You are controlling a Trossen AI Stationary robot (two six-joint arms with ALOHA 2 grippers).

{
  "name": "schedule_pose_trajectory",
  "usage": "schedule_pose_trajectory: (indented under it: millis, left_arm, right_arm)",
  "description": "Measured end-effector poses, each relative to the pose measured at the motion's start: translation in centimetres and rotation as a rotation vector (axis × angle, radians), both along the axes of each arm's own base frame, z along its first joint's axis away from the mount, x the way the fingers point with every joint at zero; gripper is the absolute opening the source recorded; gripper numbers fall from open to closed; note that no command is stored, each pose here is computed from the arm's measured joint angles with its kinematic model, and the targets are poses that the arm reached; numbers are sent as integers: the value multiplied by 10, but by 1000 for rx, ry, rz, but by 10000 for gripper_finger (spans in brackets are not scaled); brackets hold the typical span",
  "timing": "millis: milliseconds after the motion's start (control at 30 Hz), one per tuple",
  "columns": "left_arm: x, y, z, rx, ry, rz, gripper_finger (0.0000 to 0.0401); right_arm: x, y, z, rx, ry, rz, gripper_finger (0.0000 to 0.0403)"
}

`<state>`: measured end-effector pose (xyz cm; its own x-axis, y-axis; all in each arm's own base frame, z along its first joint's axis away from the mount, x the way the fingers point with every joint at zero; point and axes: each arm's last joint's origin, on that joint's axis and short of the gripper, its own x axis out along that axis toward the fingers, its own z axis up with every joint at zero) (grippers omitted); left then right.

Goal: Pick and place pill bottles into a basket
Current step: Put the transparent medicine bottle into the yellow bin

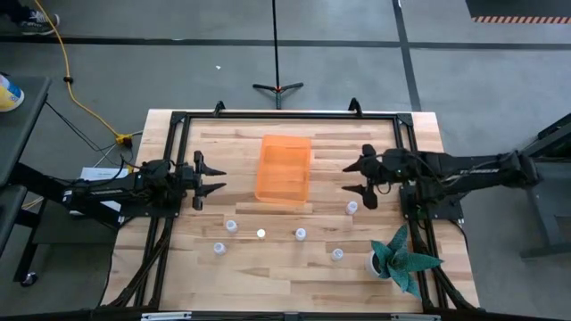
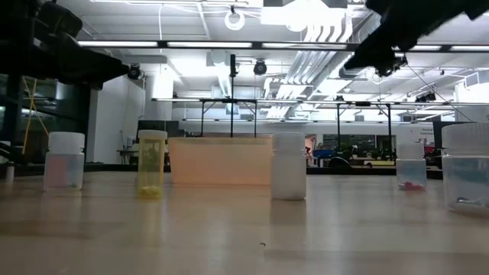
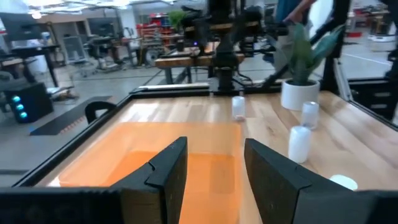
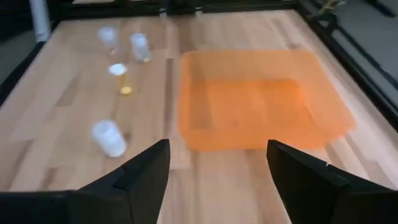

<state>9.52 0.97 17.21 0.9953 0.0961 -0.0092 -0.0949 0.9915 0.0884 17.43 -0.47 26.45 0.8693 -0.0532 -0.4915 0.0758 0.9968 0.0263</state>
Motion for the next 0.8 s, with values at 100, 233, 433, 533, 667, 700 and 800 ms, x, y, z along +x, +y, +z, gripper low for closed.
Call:
schedule_pose_trajectory:
  millis: [100,233,433,533,667,700,800]
  left_arm:
    - [0,0,0,-7,0,1,193]
    - [0,0,-1,-28,3,1,193]
    - [0,0,-2,-72,15,2,193]
    - [0,0,-2,-72,15,2,193]
    - [0,0,-2,-71,14,2,193]
    - [0,0,-2,-71,14,2,193]
    - [0,0,-2,-70,14,2,193]
  right_arm:
    - [5,6,2,2,70,33,259]
    - [10,12,-7,48,154,33,259]
    - [17,18,-22,81,274,34,259]
    - [21,22,-31,87,341,52,259]
    - [27,23,-43,130,422,34,259]
    - [28,24,-46,141,439,29,259]
    - [30,24,-54,161,506,2,259]
